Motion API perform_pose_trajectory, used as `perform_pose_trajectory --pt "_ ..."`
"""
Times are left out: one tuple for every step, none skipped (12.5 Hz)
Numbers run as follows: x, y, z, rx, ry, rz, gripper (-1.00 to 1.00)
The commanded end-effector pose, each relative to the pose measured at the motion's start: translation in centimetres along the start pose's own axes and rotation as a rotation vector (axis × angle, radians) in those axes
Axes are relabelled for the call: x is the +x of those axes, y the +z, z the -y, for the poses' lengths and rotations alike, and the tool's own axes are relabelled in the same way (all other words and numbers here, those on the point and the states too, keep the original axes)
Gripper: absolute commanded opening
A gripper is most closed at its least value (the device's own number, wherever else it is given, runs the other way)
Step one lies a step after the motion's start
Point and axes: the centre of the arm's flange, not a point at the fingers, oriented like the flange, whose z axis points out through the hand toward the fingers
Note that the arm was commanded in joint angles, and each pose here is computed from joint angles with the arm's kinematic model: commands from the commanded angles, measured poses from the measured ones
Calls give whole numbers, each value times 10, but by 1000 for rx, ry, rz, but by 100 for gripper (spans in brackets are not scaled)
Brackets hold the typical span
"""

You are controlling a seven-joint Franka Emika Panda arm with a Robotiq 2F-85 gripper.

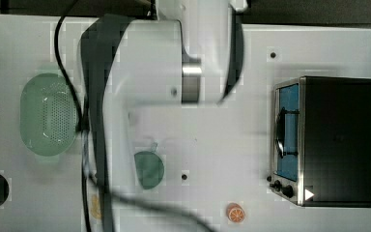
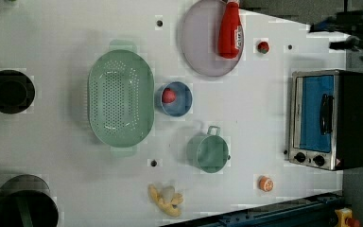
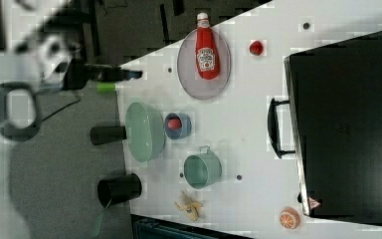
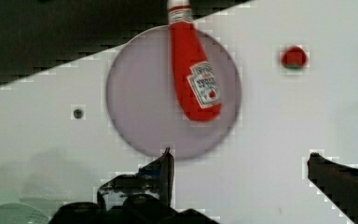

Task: Pick ketchup from table and place on plate.

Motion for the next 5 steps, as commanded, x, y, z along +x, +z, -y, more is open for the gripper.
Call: perform_pose_trajectory --pt "-23 -3 -34 -62 253 69 100" --pt "-35 -13 -43 -66 282 61 100" --pt "-47 -22 -52 -69 293 57 100" --pt "-58 -30 -60 -73 301 50 100" --pt "-69 -39 -66 -71 307 42 100"
